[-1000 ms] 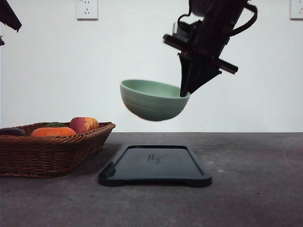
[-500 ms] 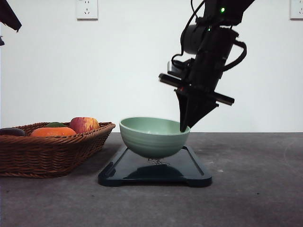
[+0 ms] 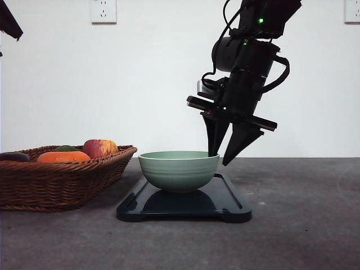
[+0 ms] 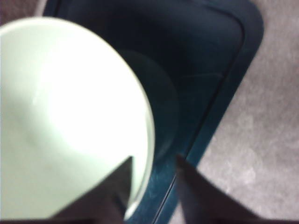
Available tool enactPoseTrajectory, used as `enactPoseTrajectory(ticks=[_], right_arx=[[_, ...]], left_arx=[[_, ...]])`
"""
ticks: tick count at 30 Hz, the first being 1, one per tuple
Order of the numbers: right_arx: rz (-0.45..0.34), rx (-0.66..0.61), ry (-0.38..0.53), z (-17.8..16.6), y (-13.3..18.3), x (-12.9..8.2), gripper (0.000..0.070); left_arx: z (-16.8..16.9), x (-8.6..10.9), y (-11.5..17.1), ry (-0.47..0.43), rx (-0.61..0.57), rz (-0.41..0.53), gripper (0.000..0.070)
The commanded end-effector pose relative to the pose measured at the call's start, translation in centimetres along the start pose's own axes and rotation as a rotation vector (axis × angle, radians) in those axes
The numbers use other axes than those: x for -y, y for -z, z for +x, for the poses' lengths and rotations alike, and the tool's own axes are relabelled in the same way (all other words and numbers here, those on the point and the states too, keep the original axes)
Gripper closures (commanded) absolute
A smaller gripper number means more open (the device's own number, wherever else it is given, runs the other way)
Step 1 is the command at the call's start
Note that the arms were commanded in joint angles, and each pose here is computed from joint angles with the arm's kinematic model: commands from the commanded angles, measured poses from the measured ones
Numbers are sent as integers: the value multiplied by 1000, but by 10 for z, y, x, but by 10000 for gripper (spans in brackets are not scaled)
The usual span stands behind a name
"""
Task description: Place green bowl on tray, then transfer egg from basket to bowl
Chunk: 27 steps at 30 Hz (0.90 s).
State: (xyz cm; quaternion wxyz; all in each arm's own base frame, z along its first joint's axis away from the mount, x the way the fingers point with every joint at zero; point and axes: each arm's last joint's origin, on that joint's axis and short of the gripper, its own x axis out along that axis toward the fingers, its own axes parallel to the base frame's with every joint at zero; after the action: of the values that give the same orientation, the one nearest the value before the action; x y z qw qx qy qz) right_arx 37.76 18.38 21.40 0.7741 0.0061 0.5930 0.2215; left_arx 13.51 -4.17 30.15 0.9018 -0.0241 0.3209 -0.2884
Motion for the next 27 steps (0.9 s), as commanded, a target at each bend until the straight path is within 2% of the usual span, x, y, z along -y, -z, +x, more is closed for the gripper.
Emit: enactPoseTrajectory(ticks=[1,4,10,14,22,27], right_arx=[[-7,27,-5,-7,-7,-5,461],[-26,44,8,-21,-7,-8,461],[-91,149,105,-60,-3,-21,462],[-124,284,83,-79,6,-29,462],[-175,465,53,-92,63,-23,462],[-223,490,103,-104,106,-11,462]], left_arx=[[-3,2,-6,7,23,9,392],[-3,2,-6,7,25,10,391],[-3,2,-7,7,26,11,391],[-3,2,-7,7,29,12,391],[-3,2,-8,7,36,15,392],[-3,2,-10,7,61,10,395]])
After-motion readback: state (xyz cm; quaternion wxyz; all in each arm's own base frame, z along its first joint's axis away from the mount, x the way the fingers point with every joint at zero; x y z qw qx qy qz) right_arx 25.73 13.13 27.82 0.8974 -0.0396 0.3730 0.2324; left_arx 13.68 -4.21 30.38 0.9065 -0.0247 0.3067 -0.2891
